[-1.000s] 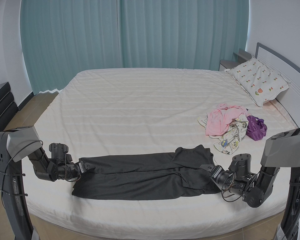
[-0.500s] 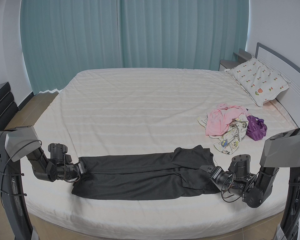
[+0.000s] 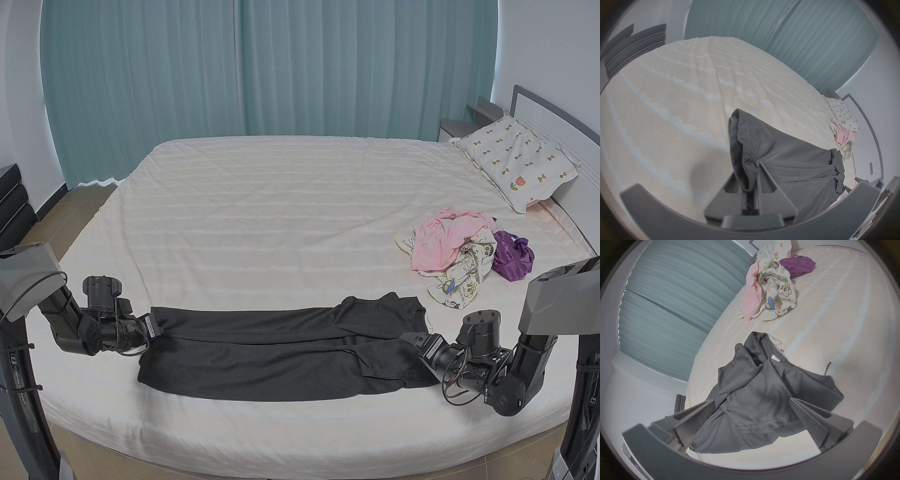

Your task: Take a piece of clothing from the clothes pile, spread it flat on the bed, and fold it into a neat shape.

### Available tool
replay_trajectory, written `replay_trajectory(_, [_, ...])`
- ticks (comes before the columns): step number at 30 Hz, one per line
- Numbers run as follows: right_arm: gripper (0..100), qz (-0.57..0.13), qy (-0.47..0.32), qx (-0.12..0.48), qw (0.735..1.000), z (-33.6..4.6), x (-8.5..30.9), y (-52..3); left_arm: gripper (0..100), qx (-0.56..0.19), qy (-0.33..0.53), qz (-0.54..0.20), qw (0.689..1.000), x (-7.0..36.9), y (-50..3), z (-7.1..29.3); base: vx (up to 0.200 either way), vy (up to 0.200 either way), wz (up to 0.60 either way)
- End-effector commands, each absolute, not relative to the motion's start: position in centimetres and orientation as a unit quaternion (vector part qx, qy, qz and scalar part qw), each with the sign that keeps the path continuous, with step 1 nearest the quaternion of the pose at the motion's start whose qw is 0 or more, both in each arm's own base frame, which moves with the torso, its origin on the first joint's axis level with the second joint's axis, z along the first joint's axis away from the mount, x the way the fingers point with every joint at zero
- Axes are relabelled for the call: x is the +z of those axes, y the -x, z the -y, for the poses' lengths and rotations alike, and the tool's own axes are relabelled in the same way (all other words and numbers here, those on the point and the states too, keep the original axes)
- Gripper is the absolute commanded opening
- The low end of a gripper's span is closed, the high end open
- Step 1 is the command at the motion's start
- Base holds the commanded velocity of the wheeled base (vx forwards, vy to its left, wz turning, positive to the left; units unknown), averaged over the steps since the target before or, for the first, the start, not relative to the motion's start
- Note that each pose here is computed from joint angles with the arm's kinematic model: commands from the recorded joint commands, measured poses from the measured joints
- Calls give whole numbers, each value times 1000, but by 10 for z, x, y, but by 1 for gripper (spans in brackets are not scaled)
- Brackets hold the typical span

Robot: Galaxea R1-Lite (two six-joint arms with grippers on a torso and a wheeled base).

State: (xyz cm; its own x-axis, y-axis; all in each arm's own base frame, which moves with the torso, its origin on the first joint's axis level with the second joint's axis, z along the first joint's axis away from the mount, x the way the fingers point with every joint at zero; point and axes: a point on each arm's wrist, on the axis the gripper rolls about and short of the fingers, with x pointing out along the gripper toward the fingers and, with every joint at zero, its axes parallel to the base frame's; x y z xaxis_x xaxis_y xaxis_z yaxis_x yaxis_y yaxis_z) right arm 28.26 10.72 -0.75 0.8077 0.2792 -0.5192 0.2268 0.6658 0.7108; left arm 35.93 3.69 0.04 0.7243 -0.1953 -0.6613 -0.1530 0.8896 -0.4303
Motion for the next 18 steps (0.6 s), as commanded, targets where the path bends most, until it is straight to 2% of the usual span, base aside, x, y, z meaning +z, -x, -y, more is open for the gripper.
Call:
replay_trajectory(1, [100, -311, -408, 15, 858, -107, -9, -283, 0, -6, 236, -359, 903, 11, -358, -43, 0, 0, 0])
replay_trajectory(7, [100, -311, -408, 14, 858, -107, -9, -283, 0, 12, 243, -357, 902, 12, -357, -59, 0, 0, 0])
replay_trajectory(18, [100, -314, -409, 17, 857, -108, -10, -283, 0, 11, 246, -366, 897, 6, -355, -59, 0, 0, 0])
